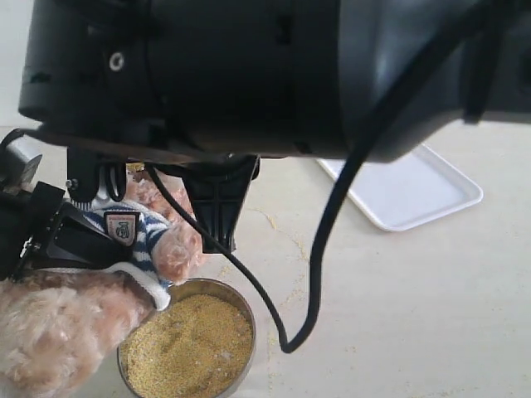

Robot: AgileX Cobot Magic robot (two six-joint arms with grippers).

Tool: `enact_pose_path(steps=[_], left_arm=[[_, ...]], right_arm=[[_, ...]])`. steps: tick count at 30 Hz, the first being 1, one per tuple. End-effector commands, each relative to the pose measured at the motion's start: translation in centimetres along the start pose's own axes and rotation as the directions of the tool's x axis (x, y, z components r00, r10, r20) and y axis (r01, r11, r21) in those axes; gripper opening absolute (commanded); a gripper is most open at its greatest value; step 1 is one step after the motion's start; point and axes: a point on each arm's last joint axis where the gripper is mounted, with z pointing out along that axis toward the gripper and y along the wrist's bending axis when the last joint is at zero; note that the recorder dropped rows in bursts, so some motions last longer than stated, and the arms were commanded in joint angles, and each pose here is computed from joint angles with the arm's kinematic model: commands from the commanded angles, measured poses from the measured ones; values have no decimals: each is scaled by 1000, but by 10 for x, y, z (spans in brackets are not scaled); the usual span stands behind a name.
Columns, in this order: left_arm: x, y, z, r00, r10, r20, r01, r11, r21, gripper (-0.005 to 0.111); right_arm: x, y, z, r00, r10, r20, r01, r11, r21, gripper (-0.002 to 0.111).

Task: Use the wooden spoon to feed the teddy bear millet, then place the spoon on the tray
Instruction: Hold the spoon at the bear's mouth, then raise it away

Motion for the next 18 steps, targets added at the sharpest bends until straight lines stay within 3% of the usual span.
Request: enact_pose_path(steps=[1, 18], left_arm=[[-3, -3, -2, 999, 33, 11, -33, 999, 10, 5], [-8, 4, -15, 996, -31, 82, 28, 999, 31, 5]], right_arm=[[1, -2, -2, 999, 37, -1, -37, 999, 37, 0], [-8, 2, -16, 1000, 3, 31, -7, 990, 141, 0]])
